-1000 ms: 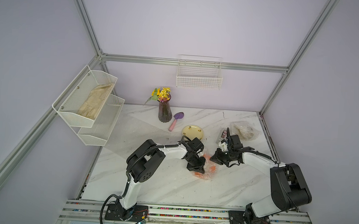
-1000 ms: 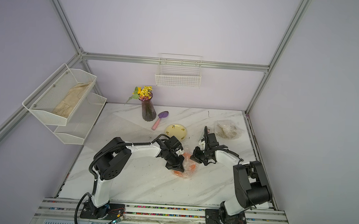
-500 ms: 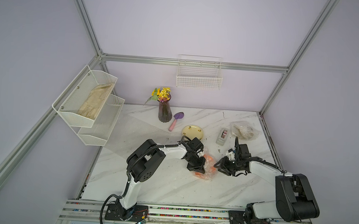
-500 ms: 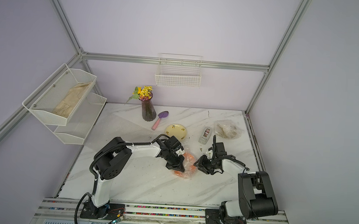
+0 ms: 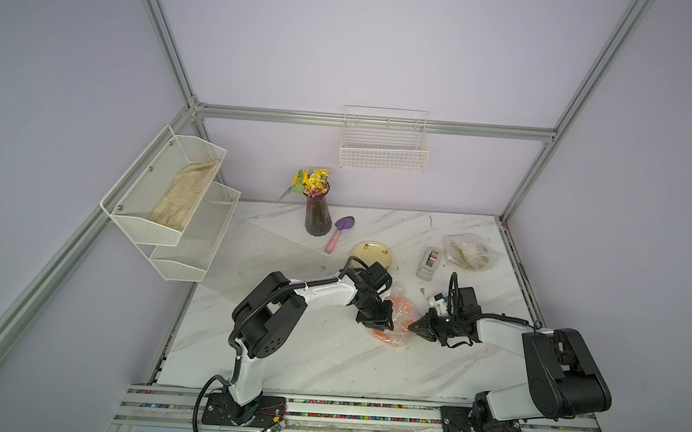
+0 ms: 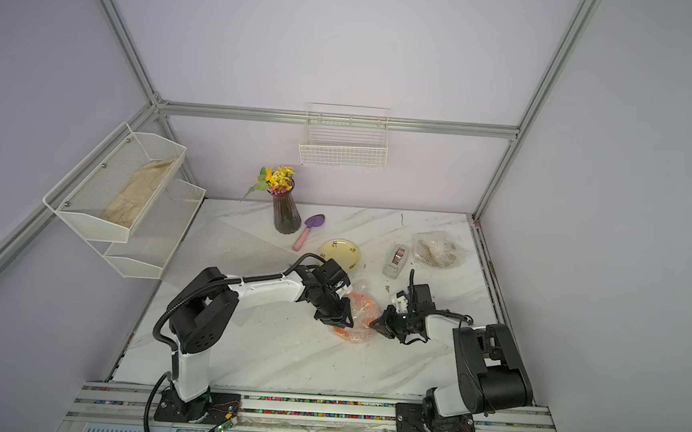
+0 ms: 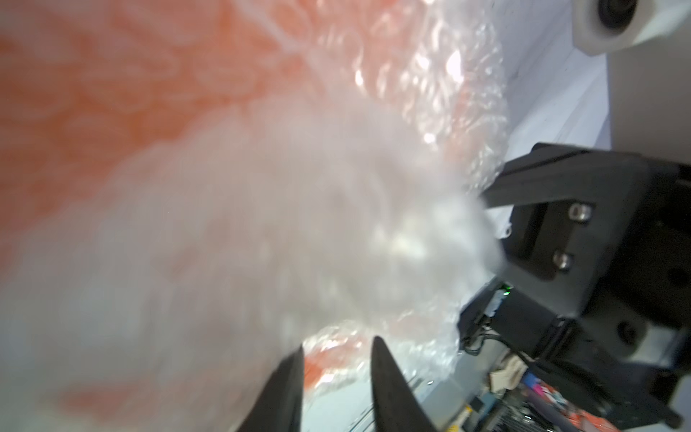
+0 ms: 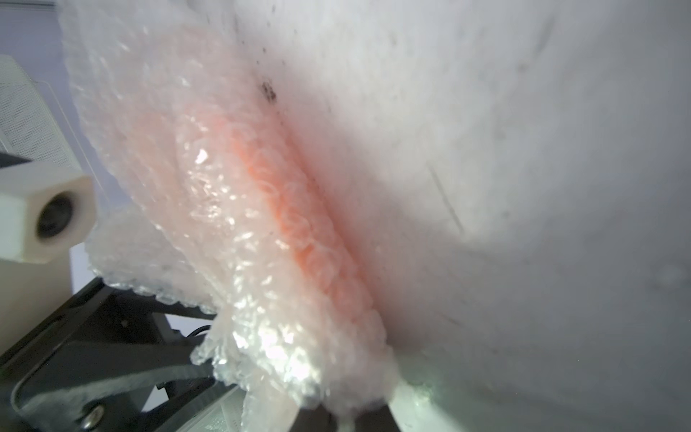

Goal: Wrap dinner plates in bubble wrap
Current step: Pick up the bubble wrap from the center of the board, then place the bubble wrap at the center of the board, then move the bubble wrap to the center of the board.

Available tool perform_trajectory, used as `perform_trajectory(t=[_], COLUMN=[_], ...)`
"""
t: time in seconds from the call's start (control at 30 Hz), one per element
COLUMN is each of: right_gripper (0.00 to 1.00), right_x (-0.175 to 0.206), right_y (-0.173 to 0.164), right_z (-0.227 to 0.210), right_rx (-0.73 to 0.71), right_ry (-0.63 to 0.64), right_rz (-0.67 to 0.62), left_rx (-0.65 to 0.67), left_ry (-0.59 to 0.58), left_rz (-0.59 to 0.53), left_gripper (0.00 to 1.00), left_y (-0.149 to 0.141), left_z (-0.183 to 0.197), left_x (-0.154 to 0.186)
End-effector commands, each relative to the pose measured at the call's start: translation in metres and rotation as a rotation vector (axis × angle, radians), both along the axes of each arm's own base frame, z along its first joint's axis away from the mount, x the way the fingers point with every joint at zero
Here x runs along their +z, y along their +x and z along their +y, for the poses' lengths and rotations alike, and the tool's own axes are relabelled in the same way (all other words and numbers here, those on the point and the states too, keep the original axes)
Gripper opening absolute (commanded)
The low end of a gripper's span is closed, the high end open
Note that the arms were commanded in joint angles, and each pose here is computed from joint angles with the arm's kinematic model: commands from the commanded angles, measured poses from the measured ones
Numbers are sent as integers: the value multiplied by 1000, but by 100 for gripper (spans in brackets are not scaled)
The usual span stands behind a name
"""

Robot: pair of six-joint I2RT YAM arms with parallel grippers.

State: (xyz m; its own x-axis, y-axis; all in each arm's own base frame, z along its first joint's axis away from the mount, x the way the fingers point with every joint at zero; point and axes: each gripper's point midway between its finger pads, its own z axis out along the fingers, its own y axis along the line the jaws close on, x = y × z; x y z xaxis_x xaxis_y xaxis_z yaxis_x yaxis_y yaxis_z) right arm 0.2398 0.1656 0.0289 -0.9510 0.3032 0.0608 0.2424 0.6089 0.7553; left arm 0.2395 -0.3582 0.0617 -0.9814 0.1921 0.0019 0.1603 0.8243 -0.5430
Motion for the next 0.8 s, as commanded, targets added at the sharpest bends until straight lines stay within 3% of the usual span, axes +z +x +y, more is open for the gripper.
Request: perform_trajectory(t=[0.0,0.13,0.27,0.43,0.63,0.77], right_gripper=[2,2,1,0,0,0], right_x=[19,57,100,137,144,129], right_y=[11,29,60,117,198,237], right_z=[0,2,-8,-46,-130,-185], right_rx=[-4,-30,-100,-239,-445,-553], right_ry=[2,33,73,53,-4,-43], right_rz=[-55,-131,-209,-275,-301,-285], left_rx=[37,79,153,217,239,270], left_ry=[43,77,245,467,639,716], left_rz=[-153,-263,-330,-316,-231,-161], left_gripper=[42,51,58,66,75,80], left_y=[31,55,78,97,106,105], left_z=[21,54,116,200,266,296], left_x=[65,106,109,76,27,3])
